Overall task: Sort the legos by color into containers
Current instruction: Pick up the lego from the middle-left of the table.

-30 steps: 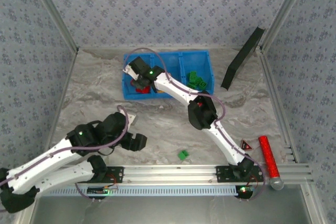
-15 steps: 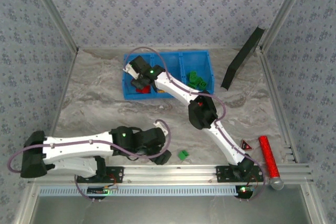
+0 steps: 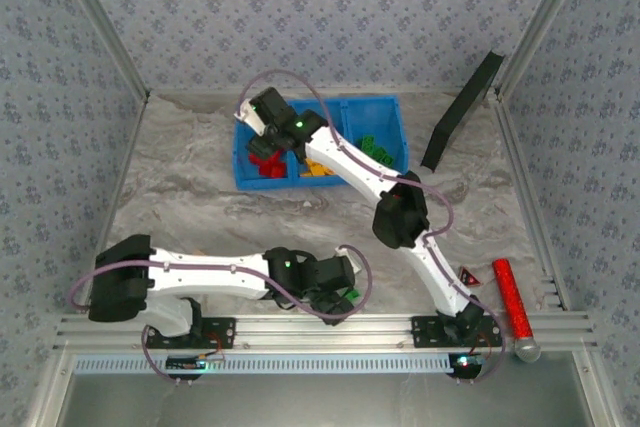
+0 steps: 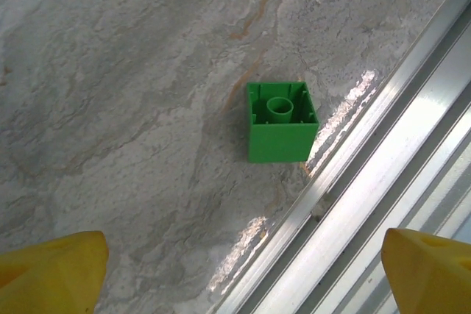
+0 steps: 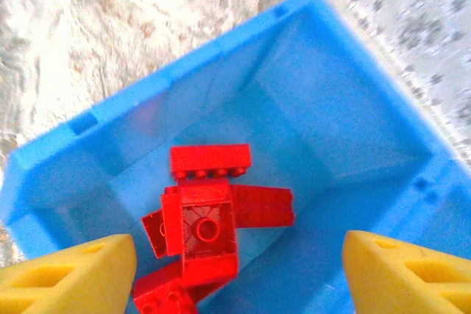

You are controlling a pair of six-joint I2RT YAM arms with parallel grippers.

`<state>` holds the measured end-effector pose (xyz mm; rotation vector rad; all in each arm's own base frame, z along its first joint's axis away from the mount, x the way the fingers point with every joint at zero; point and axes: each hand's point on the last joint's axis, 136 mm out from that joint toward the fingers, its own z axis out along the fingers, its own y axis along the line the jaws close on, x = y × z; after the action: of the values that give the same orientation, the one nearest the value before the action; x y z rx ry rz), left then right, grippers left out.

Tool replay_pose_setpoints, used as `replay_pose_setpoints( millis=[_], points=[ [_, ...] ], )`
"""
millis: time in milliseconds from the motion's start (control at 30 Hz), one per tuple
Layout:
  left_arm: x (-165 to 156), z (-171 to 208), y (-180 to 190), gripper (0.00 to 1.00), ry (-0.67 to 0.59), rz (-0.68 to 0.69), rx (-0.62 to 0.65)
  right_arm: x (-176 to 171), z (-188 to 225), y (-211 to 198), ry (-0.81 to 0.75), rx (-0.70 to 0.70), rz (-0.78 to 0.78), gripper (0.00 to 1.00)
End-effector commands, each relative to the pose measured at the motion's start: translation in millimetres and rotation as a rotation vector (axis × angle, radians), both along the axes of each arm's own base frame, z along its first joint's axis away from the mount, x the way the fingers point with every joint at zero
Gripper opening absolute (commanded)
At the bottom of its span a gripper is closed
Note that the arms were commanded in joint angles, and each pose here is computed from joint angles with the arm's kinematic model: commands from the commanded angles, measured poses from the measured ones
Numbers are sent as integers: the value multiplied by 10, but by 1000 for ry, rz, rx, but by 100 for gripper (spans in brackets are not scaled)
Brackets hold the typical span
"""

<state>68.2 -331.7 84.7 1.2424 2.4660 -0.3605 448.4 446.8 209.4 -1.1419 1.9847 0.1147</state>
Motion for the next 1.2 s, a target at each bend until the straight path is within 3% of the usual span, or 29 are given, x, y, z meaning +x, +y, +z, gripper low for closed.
replay_pose_setpoints(
  millis=[0, 300, 533, 700, 933, 1100, 1167],
  points=[
    [-38, 73, -247, 95, -8, -55, -46, -89, 351, -194, -32, -12, -17, 76],
    [7, -231, -373, 90, -22, -57, 44, -264, 1000, -845, -92, 3, -171, 79],
    [103, -338, -399, 86, -58, -24, 101, -570, 1570, -1834, -127, 84, -460, 85],
    [83, -501, -373, 70, -35, -4, 141, -944, 1817, -2402, -134, 232, -543, 88],
    [73, -585, -350, 65, -12, 37, 145, -1404, 1718, -3144, -90, 294, -672, 89],
    [44, -584, -398, 46, 4, 33, 129, -1749, 1356, -3499, 21, 348, -814, 85],
    [39, -586, -426, 45, 6, 23, 131, -1931, 1081, -3554, 95, 372, -848, 85]
  ],
)
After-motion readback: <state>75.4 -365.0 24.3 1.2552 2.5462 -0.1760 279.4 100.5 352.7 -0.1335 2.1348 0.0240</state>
